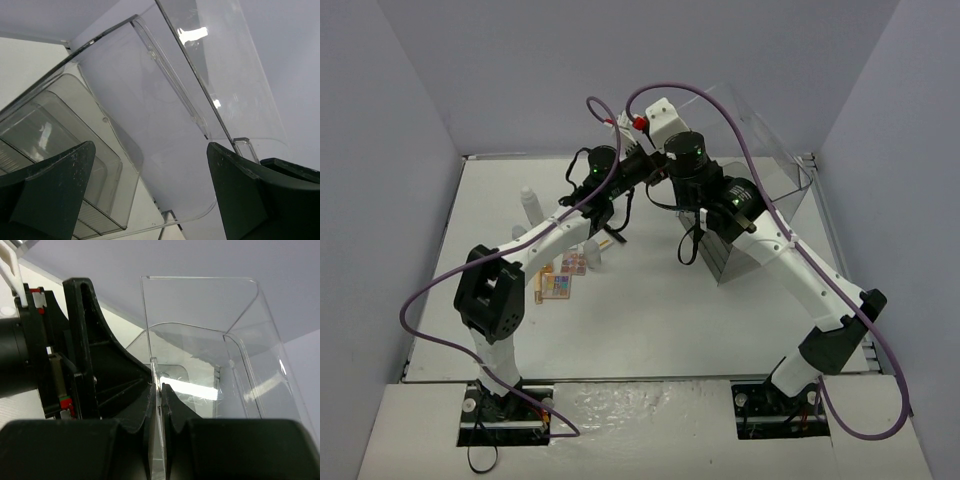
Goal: Organize the makeup
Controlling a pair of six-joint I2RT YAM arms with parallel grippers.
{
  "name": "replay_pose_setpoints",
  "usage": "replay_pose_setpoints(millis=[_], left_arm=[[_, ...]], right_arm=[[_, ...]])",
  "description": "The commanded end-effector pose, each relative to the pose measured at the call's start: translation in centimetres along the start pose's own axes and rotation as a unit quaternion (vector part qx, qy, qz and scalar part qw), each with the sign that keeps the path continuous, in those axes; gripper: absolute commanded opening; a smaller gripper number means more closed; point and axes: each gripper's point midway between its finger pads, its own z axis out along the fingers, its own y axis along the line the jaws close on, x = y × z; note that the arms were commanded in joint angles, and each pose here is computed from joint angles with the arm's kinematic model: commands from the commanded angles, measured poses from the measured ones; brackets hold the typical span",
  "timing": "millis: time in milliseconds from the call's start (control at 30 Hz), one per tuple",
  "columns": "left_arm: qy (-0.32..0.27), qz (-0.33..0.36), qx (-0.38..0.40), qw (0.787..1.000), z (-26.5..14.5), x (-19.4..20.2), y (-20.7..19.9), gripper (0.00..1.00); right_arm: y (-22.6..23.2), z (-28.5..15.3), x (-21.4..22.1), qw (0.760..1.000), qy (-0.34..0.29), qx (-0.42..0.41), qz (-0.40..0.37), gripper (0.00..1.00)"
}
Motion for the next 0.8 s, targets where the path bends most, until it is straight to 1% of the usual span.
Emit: replay_pose_setpoints(millis=[0,67,200,267,467,600,667,767], left_arm=[[-0.044,0.015,0.126,0.991,-0.7,-3.2,-9.4,0.92],[-0.045,0.014,0.130,0.990,-0.8,-3.2,-9.7,0.92],[-0.049,0.009,0.138,0.989,-0.7,-3.1,-10.3,0.92],[-0.049,0.008,0.144,0.988,-0.7,-3.1,-10.9,0.92],[-0.048,0.008,0.154,0.987,-0.5,-2.9,-11.8,0.92],[-0.050,0.008,0.154,0.987,-0.4,-2.9,-11.8,0.92],[-0.051,0.008,0.155,0.987,-0.4,-3.1,-11.9,0.92],[-0.051,0.009,0.154,0.987,-0.4,-3.1,-11.9,0.92]], right_arm=[[-3.8,-1.9,-3.2,0.996,-0.050,0.031,0.060,0.04],[-3.8,-2.0,-3.2,0.996,-0.052,0.029,0.062,0.06],[-4.2,-2.3,-3.6,0.996,-0.058,0.029,0.069,0.15],[-4.3,-2.5,-3.9,0.995,-0.063,0.025,0.074,0.21],[-4.3,-2.9,-4.4,0.993,-0.074,0.014,0.089,0.29],[-4.4,-3.5,-5.2,0.991,-0.089,0.000,0.104,0.38],[-4.5,-3.9,-5.7,0.989,-0.099,-0.010,0.113,0.44],[-5.1,-5.0,-6.5,0.984,-0.116,-0.020,0.132,0.55]])
